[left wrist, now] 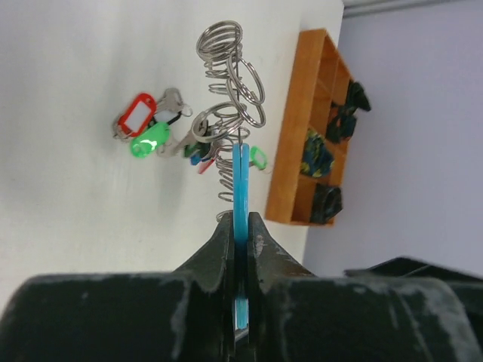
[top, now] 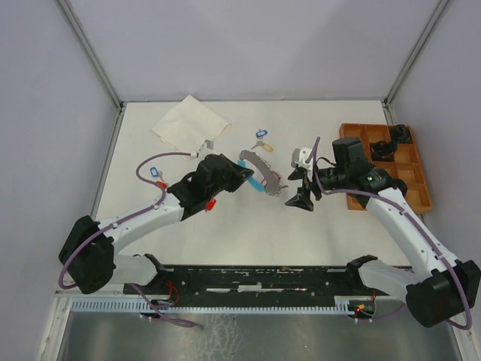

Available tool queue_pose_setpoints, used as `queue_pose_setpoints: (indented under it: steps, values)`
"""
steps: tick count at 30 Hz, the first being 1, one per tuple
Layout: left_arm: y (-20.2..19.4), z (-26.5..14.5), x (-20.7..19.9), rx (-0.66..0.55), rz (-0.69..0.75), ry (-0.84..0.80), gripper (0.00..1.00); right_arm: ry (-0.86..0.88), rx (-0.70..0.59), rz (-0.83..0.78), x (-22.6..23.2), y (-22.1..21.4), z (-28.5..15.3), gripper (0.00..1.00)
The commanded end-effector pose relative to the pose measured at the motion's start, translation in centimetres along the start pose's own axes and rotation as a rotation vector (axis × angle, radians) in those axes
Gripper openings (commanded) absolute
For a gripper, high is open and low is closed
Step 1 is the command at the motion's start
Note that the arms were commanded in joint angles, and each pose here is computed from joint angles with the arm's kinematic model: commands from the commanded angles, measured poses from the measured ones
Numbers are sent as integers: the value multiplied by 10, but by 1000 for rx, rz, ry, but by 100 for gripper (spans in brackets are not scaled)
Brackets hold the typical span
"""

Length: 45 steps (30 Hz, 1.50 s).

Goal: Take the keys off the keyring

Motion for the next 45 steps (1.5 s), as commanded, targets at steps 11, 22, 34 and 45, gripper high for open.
queue_pose_setpoints:
  steps: [11,22,34,45]
  values:
    - [10,38,-68,13,-393,-27,3,-398,3,-383,-29,21,43,85]
    - [7,36,-71,40,-405,-40,3,-590,212,-665,-35,14,74,70]
    - [6,23,-69,58,-422,-77,4,-692,279,-719,-40,20,66,1]
    - [17,-31,-56,4,-336,-207,76,-573,134,-435,-34,35,35,1]
Point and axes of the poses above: each gripper's point midway between its finger pads, its own z axis out along the fingers, its own x axis along the line the jaws close on, y = z × x, the point moved 5 cm from there along -z, back along the fingers, and after that the axes turned 6 degrees about -z, right-handed, at the moved point
